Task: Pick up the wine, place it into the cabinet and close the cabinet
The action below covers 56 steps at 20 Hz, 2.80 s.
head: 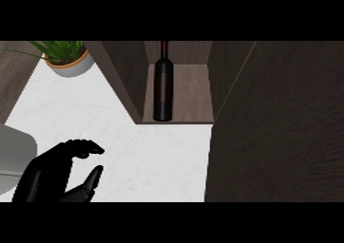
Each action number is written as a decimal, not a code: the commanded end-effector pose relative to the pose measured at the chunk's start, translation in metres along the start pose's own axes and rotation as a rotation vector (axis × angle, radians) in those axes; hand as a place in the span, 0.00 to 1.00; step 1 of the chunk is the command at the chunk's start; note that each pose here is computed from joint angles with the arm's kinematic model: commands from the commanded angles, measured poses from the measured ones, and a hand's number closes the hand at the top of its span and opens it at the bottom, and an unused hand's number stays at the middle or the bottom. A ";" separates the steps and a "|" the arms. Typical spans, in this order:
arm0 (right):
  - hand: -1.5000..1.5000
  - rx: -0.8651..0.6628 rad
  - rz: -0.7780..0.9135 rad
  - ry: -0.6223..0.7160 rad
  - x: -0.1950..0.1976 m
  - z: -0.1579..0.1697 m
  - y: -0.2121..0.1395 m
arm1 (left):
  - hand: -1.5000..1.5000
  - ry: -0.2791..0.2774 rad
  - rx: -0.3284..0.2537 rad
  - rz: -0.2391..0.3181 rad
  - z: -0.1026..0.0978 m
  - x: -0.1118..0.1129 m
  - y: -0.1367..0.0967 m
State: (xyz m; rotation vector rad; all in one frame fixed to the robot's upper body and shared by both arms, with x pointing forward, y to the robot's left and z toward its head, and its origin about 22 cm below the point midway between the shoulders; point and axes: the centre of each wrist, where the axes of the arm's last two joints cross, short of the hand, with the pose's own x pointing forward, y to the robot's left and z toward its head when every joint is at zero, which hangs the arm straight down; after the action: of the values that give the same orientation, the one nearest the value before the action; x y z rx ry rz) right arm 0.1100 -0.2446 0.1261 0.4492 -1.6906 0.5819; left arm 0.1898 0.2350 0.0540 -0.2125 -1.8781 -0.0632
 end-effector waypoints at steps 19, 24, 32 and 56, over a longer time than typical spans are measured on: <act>1.00 0.325 -0.110 -0.151 0.038 -0.057 0.042 | 1.00 0.009 -0.024 0.009 0.033 0.014 0.070; 1.00 0.355 -0.140 -0.174 0.053 -0.085 0.050 | 1.00 -0.003 -0.054 0.004 0.031 0.025 0.091; 1.00 0.365 -0.157 -0.153 0.056 -0.140 0.065 | 1.00 0.000 -0.033 0.011 0.026 0.036 0.100; 1.00 0.157 -0.328 -0.075 0.020 -0.298 0.056 | 1.00 0.023 -0.049 0.002 0.031 0.036 0.109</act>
State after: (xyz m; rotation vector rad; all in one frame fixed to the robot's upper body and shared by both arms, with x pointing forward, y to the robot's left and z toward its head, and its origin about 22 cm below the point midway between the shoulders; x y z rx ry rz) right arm 0.2889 -0.0234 0.2082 0.8740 -1.6209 0.5015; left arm 0.1681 0.3466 0.0656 -0.2471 -1.8676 -0.1009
